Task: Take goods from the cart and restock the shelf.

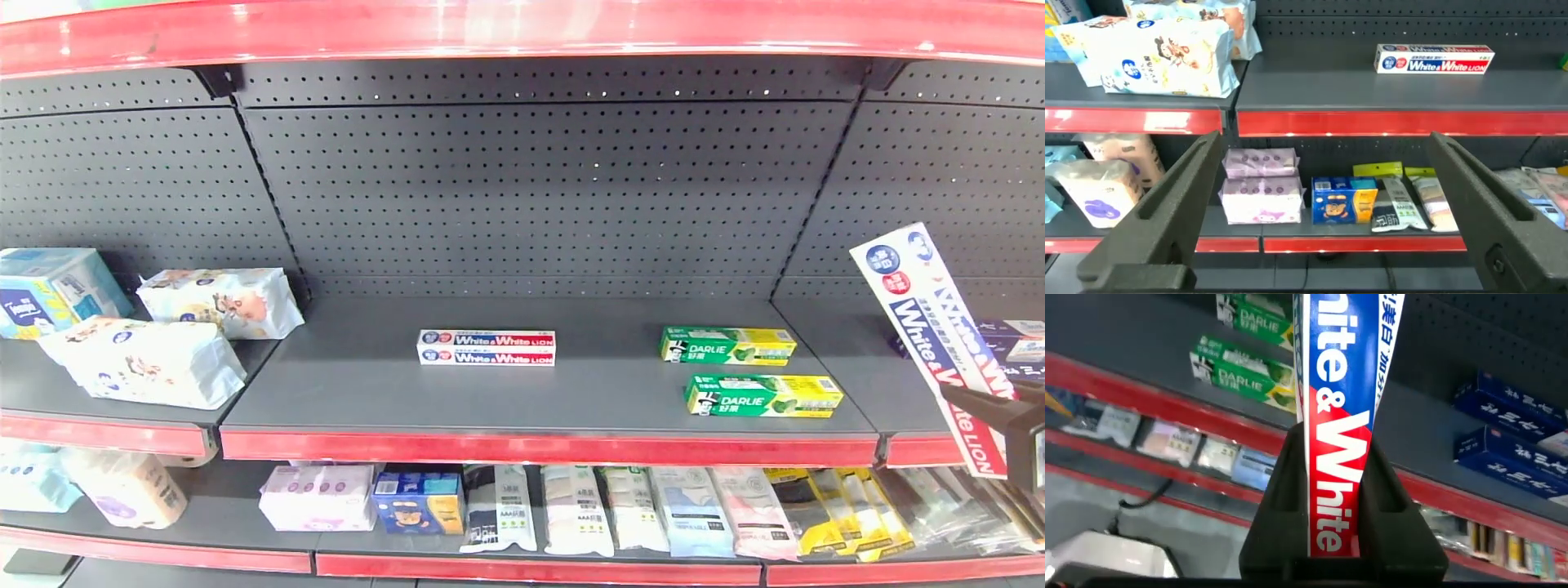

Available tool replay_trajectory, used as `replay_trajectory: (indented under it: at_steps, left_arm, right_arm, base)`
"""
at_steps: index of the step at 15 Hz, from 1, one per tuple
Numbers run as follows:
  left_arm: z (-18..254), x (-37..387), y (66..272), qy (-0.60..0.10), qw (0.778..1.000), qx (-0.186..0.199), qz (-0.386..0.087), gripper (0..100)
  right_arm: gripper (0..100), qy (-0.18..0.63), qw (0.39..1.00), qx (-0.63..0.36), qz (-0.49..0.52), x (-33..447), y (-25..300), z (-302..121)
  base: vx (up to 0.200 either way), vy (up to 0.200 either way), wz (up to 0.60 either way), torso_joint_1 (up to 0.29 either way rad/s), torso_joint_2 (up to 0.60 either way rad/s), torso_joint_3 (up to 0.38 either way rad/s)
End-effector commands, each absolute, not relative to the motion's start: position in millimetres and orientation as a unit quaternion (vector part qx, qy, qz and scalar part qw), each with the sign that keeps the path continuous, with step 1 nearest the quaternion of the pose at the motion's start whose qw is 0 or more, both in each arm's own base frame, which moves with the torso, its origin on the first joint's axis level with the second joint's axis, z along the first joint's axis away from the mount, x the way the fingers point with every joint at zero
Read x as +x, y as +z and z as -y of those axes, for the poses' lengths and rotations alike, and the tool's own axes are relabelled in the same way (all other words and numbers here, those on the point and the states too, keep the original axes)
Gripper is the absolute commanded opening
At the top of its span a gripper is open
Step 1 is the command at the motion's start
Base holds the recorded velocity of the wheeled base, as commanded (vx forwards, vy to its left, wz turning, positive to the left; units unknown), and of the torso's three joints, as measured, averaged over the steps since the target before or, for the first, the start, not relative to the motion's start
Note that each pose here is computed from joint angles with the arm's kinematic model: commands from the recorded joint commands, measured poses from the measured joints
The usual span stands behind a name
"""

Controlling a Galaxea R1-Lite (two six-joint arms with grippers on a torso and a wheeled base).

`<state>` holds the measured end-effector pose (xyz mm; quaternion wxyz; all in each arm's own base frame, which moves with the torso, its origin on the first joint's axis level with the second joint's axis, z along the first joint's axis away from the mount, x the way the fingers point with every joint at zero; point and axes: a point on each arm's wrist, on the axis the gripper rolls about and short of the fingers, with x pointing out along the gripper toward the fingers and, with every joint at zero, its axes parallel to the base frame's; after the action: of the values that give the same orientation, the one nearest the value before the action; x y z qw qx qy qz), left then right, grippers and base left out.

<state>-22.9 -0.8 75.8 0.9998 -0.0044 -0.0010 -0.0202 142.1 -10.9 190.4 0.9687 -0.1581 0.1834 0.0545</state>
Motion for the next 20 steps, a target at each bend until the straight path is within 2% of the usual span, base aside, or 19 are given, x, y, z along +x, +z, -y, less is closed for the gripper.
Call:
replay_trajectory:
  at_steps: [1,3,5,9,11,13,18,19,20]
  left_arm:
    - [0.8,-22.9,76.1,-0.020,1.000,-0.005,0.001,100]
    - [0.8,-22.9,76.1,-0.020,1.000,-0.005,0.001,100]
    - [0.8,-22.8,75.6,-0.020,1.000,-0.005,0.001,100]
    - [0.8,-22.9,76.1,-0.020,1.000,-0.005,0.001,100]
    - [0.8,-22.8,75.6,-0.020,1.000,-0.005,0.001,100]
    - [0.8,-22.8,75.6,-0.020,1.000,-0.005,0.001,100]
    - [0.8,-18.3,77.5,-0.026,0.999,0.013,-0.027,100]
    - [0.7,-18.2,78.1,-0.041,0.998,0.026,-0.027,100]
    - [1.3,-20.8,101.8,-0.065,0.997,0.040,-0.001,100]
  right_arm:
    - [0,0.056,0.974,-0.133,-0.176,149.5,189.0,9.5]
    - [0,0.065,0.984,-0.095,-0.133,157.0,192.3,4.8]
    - [0,0.109,0.987,-0.081,-0.084,159.0,192.7,3.5]
    - [0,0.089,0.992,-0.072,-0.051,159.3,209.0,-2.6]
    - [0,0.051,0.997,-0.056,-0.032,160.2,221.9,-0.9]
    - [0,0.004,0.997,-0.067,-0.035,147.6,217.2,0.5]
    - [0,-0.014,0.995,-0.080,-0.058,132.1,212.4,1.7]
    - [0,-0.016,0.995,-0.080,-0.051,130.8,215.4,1.9]
    - [0,-0.013,0.995,-0.080,-0.050,131.2,218.5,1.8]
  base:
    - [0.000,0.000,0.00,0.000,0.00,0.000]
    - [0.000,0.000,0.00,0.000,0.00,0.000]
    - [0.000,0.000,0.00,0.000,0.00,0.000]
    - [0.000,0.000,0.00,0.000,0.00,0.000]
    - [0.000,0.000,0.00,0.000,0.00,0.000]
    - [0.000,0.000,0.00,0.000,0.00,0.000]
    - [0.000,0.000,0.00,0.000,0.00,0.000]
    - [0.000,0.000,0.00,0.000,0.00,0.000]
    - [0.000,0.000,0.00,0.000,0.00,0.000]
